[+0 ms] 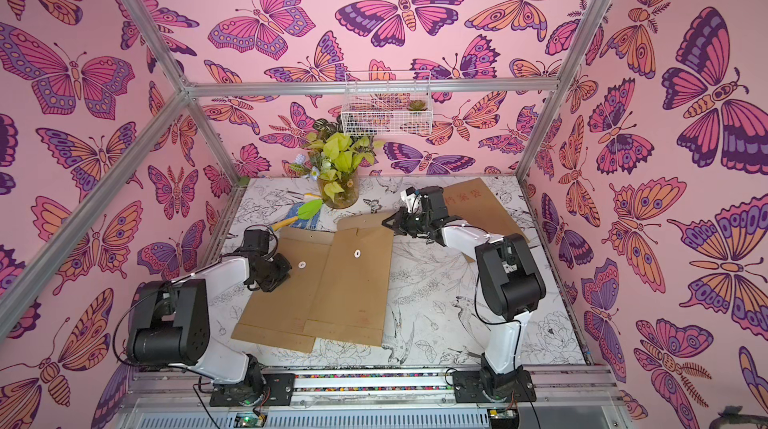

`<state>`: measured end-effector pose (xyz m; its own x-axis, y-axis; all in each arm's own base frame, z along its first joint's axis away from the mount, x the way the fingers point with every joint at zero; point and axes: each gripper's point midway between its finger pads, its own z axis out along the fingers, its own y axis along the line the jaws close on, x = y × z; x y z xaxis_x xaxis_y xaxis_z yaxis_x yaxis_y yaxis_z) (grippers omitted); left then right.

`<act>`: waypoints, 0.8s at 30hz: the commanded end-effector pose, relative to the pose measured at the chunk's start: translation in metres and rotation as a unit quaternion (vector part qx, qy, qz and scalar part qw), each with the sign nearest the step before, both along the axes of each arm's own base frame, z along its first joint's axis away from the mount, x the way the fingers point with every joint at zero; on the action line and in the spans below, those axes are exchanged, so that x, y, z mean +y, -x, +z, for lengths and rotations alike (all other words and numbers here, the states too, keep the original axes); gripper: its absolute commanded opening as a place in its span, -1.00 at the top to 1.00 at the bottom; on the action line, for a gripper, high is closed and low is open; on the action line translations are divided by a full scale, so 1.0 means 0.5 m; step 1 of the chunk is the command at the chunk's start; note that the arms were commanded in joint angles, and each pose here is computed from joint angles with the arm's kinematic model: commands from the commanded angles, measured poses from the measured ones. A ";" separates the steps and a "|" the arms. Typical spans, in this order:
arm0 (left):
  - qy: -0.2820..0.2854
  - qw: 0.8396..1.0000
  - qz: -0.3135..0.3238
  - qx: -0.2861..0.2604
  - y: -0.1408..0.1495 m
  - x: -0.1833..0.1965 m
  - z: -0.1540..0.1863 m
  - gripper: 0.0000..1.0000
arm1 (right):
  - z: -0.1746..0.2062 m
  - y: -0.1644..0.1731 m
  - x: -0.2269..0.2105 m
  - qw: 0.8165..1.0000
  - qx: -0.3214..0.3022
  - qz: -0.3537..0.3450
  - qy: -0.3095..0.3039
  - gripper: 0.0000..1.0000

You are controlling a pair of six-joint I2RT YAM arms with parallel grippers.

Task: Open the file bag
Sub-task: Move the file bag to the center of the board.

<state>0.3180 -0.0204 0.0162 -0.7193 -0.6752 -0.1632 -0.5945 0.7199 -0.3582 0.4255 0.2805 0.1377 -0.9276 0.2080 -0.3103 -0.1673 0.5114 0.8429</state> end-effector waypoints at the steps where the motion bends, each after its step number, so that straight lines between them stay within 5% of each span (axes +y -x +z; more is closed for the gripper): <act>1: -0.014 0.998 0.013 0.063 0.052 0.016 -0.053 1.00 | 0.003 -0.018 0.010 1.000 -0.005 0.008 -0.003 1.00; 24: -0.010 0.998 0.014 0.059 0.043 0.014 -0.041 1.00 | -0.077 -0.105 0.052 1.000 -0.010 0.004 -0.001 0.95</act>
<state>0.3212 -0.0205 0.0165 -0.7148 -0.6804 -0.1617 -0.5989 0.7149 -0.3608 0.4694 0.3012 0.0999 -0.9315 0.2071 -0.2989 -0.1612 0.5016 0.8499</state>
